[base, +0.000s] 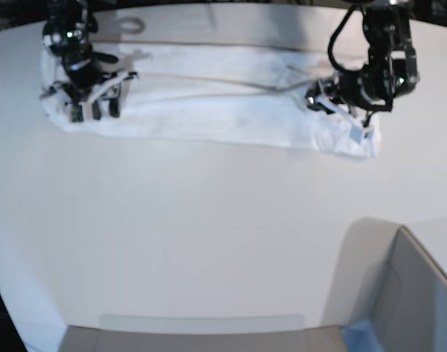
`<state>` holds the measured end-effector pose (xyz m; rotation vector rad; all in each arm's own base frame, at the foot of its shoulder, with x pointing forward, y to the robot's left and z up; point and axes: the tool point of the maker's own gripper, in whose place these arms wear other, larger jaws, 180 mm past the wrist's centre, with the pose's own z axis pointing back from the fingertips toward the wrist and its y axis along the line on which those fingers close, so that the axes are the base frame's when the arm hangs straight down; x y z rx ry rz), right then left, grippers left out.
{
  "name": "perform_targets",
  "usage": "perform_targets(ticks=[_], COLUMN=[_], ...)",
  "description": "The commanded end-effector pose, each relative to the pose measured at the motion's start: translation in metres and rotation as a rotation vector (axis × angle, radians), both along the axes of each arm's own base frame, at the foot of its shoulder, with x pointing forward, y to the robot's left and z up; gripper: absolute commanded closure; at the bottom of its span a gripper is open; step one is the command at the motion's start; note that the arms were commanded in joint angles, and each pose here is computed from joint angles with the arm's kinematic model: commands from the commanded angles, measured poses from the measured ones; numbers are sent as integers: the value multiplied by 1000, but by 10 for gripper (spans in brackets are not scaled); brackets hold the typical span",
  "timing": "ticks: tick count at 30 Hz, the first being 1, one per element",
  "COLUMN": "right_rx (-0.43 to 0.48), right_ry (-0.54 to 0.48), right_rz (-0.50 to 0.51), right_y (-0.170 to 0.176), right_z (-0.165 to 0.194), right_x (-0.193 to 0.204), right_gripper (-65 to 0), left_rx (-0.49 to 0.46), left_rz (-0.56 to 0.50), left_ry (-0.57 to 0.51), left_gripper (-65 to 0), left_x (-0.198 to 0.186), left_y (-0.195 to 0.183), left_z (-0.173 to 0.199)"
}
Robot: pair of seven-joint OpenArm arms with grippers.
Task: Layout the t-shirt on the table in an organized manner, then fold the t-shirt properly
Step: 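Grasp the folded shirt edge with both grippers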
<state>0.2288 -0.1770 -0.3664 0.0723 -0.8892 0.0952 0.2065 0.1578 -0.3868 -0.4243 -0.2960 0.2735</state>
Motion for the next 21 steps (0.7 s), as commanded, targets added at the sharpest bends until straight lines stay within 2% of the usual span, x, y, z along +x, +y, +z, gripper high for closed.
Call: perform_targets(ticks=[1,5,10,15,19,21], right_rx=[2,-7,-63,-97,-107,-112], right_ry=[-22,-12,-27,34,76,45], right_rz=[-2,-93,-260,-389,-406,-391], right_y=[-2,-25,-82,-128,-136,-131], right_z=[5,3,11,-6,-17,-6], right_x=[0,-10,-20,-43,-60,-56], right_gripper=[-248,-248,-248,-248,-248,-248], left_rx=[17,28,27,32,33,33], left_rz=[-3,31,55,60,61,61], left_ry=[0,12,49,47,47,47], left_gripper=[-133,-133,-133,-133,-133,-133], left_x=[1,1,-4,-3,-3,-3], left_y=[5,12,18,21,22,22], left_z=[1,-11,-23,-23,-23,-23])
